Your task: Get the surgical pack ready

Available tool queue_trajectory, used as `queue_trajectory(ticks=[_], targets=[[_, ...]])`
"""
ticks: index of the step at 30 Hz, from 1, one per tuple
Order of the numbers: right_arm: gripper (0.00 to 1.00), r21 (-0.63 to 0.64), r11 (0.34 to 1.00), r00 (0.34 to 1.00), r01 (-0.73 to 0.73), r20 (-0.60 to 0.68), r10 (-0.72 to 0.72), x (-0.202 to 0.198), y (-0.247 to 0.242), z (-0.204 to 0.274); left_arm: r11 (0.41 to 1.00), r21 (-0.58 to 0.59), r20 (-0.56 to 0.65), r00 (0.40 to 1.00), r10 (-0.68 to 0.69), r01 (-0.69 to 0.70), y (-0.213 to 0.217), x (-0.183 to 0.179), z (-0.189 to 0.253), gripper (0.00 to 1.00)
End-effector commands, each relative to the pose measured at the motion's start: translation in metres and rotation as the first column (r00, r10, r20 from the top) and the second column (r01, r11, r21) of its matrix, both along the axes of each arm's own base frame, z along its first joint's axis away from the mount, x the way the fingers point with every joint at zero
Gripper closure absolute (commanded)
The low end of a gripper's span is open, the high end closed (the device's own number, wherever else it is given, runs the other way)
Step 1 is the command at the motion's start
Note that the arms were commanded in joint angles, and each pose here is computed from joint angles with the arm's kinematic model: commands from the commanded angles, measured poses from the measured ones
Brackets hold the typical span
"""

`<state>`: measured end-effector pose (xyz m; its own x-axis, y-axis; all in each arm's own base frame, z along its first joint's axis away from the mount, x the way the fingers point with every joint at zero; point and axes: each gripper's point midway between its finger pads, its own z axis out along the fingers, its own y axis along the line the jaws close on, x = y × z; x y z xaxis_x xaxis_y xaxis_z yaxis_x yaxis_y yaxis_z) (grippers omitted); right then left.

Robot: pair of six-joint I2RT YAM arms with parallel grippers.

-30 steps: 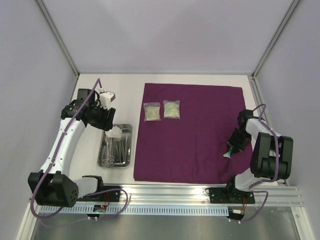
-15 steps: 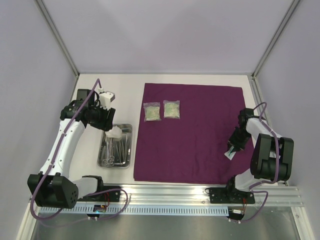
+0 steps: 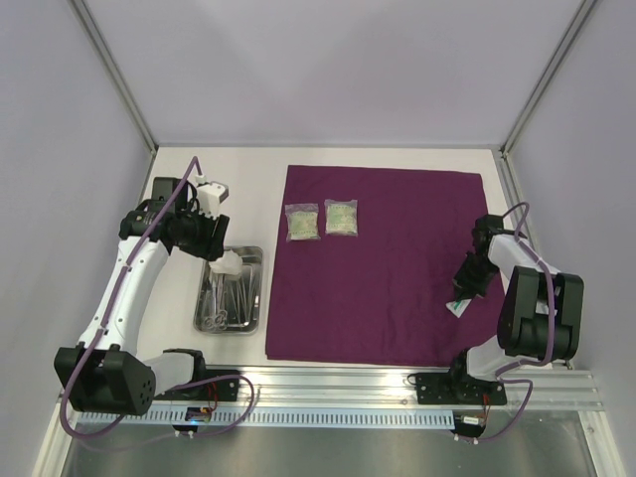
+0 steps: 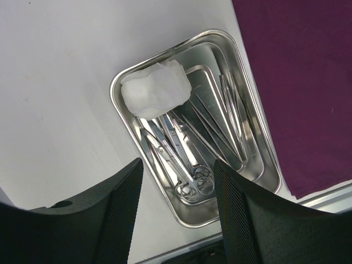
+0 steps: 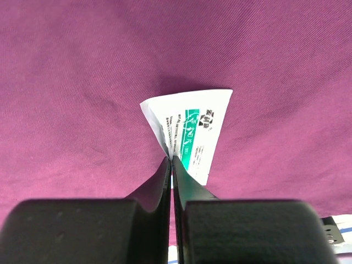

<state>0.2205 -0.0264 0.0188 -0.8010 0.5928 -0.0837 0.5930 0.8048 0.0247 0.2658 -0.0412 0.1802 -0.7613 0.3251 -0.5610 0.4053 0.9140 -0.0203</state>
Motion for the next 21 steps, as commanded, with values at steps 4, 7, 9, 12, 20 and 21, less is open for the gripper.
queue_trajectory(ticks=[4, 7, 9, 12, 20, 21], targets=[[0.99, -0.079, 0.995, 0.993, -0.067, 0.096, 0.074, 0.019, 0.000, 0.030, 1.000, -0.009, 0.047, 0.999, -0.025, 0.026, -0.002, 0.000, 0.016, 0.37], [1.00, -0.101, 0.989, 0.984, -0.107, 0.134, 0.120, 0.028, 0.011, 0.048, 1.000, -0.009, 0.047, 0.999, -0.025, 0.026, -0.002, 0.000, 0.016, 0.37], [1.00, -0.121, 0.982, 0.975, -0.144, 0.150, 0.161, 0.031, 0.021, 0.059, 1.000, -0.007, 0.044, 0.999, -0.026, 0.026, -0.002, -0.001, 0.016, 0.37], [1.00, -0.133, 0.972, 0.957, -0.194, 0.193, 0.218, 0.043, 0.042, 0.077, 1.000, -0.005, 0.037, 0.999, -0.026, 0.026, -0.002, -0.001, 0.013, 0.37], [1.00, 0.032, 0.896, 0.799, -0.443, 0.467, 0.379, 0.085, 0.215, 0.142, 0.995, 0.019, -0.021, 0.995, 0.096, -0.096, 0.031, -0.001, -0.003, 0.37], [1.00, 0.045, 0.879, 0.775, -0.474, 0.495, 0.393, 0.089, 0.239, 0.148, 0.993, 0.018, -0.025, 0.992, 0.121, -0.120, 0.039, -0.002, -0.004, 0.37]])
